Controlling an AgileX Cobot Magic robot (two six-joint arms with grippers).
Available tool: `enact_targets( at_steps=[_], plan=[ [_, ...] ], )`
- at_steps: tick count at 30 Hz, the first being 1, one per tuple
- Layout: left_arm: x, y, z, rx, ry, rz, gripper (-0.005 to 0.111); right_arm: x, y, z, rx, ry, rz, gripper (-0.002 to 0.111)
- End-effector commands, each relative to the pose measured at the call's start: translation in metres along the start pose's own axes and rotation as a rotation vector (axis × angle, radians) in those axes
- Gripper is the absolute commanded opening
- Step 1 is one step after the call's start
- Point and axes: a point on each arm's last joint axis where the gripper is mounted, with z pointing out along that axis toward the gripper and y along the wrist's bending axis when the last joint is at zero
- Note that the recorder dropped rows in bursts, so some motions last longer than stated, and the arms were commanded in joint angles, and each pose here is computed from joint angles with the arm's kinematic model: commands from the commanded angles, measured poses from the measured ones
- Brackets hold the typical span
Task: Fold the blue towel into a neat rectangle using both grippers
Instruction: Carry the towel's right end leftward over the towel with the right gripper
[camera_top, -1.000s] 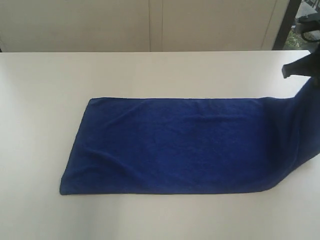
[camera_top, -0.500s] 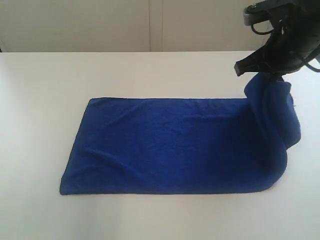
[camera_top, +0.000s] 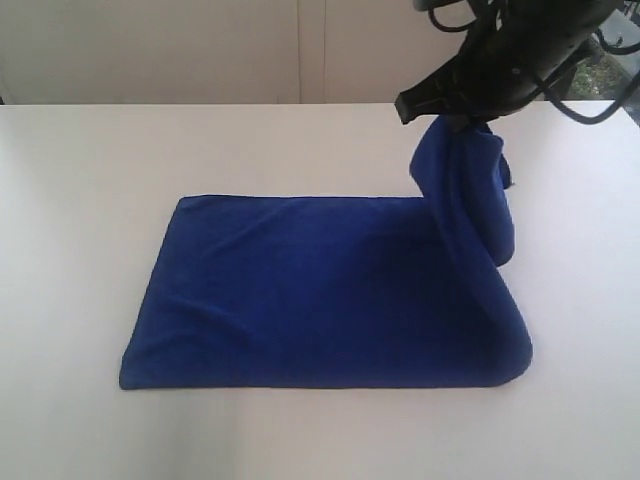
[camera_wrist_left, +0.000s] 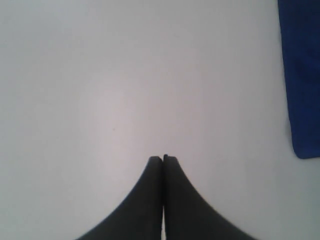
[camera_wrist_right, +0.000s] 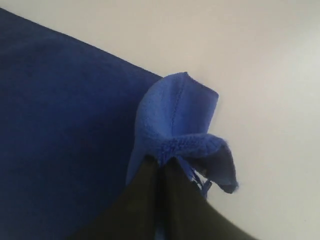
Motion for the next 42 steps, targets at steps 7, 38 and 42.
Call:
enact_targets(
  at_steps=[7, 38, 42],
  plan=[
    [0.0, 0.0, -0.003, 0.001, -0.004, -0.009, 0.0, -0.019, 0.029, -0.024, -0.108, -0.083, -0.052, 0.0],
    [0.0, 0.0, -0.003, 0.001, -0.004, -0.009, 0.0, -0.061, 0.121, -0.004, -0.287, -0.109, -0.212, 0.0],
    [0.0, 0.0, -0.003, 0.001, -0.004, -0.009, 0.0, -0.066, 0.125, -0.002, -0.312, -0.114, -0.195, 0.0]
  ],
)
